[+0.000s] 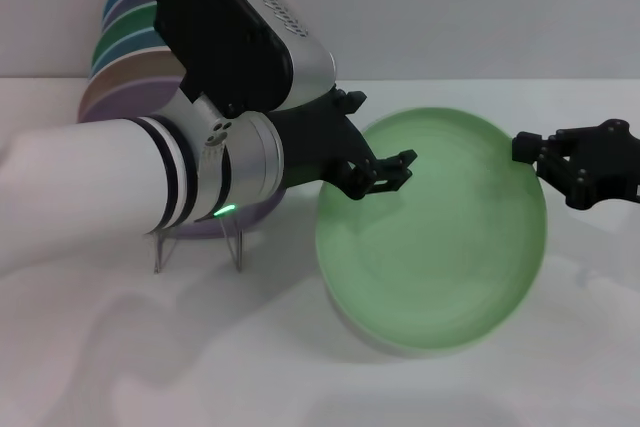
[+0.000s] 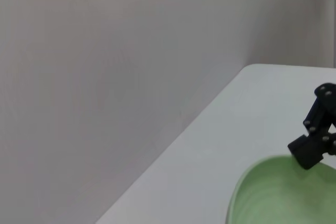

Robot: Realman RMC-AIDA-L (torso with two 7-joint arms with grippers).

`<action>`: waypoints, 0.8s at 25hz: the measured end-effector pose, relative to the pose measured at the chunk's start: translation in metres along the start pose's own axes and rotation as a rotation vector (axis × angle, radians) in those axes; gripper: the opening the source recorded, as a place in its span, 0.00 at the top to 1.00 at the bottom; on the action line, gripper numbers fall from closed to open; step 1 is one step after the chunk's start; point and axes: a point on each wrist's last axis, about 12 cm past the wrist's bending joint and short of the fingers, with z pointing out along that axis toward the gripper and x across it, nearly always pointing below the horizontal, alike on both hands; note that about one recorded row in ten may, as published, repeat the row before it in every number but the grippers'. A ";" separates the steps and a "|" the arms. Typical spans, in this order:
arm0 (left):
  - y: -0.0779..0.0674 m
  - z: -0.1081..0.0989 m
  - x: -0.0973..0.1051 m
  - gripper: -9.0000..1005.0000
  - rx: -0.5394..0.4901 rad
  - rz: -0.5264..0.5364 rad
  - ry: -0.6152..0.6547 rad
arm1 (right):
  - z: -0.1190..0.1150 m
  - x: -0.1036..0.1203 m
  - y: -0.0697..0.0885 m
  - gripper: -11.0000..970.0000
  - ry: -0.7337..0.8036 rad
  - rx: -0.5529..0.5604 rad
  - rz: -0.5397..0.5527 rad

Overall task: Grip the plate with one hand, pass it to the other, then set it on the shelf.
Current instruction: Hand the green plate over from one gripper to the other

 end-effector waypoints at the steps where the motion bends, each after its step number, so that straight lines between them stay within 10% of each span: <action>1: 0.000 0.000 0.000 0.27 0.000 0.000 0.000 | 0.000 -0.001 0.000 0.88 -0.007 -0.004 -0.005; 13: 0.004 0.002 0.004 0.27 -0.025 0.049 0.002 | 0.001 -0.005 0.003 0.86 -0.027 -0.028 -0.016; 20: 0.004 0.006 0.008 0.64 -0.023 0.047 0.020 | 0.000 -0.002 0.002 0.85 -0.037 -0.025 0.002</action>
